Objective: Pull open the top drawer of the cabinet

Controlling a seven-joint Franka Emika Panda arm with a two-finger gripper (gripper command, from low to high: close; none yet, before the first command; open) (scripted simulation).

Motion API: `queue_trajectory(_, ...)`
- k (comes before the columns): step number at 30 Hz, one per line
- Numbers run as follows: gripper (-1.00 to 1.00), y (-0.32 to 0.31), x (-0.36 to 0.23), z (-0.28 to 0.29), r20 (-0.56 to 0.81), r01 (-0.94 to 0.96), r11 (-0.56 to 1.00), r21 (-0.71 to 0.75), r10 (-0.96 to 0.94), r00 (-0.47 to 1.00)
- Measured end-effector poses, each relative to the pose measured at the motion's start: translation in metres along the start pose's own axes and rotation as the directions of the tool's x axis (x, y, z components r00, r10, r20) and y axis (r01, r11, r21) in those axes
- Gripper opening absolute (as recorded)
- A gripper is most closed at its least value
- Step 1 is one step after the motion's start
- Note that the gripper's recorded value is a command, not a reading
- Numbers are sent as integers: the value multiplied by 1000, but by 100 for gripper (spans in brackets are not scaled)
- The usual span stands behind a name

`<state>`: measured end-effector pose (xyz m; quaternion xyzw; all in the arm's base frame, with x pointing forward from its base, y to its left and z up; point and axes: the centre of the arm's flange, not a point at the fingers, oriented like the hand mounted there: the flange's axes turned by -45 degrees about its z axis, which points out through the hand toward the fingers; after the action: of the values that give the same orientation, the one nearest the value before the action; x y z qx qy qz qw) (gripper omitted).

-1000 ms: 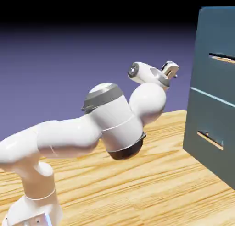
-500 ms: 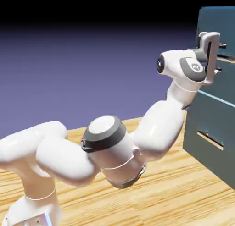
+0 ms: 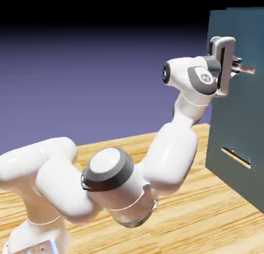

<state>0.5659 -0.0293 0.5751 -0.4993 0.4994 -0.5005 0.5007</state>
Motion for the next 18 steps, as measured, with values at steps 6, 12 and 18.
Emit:
queue_trajectory(6,-100,0,0,-65,0,1,1000,0,-1,1000)
queue_trajectory(12,-100,0,0,-140,0,1,1000,0,-1,1000)
queue_trajectory(18,100,0,0,-207,1,0,1000,-2,0,1000)
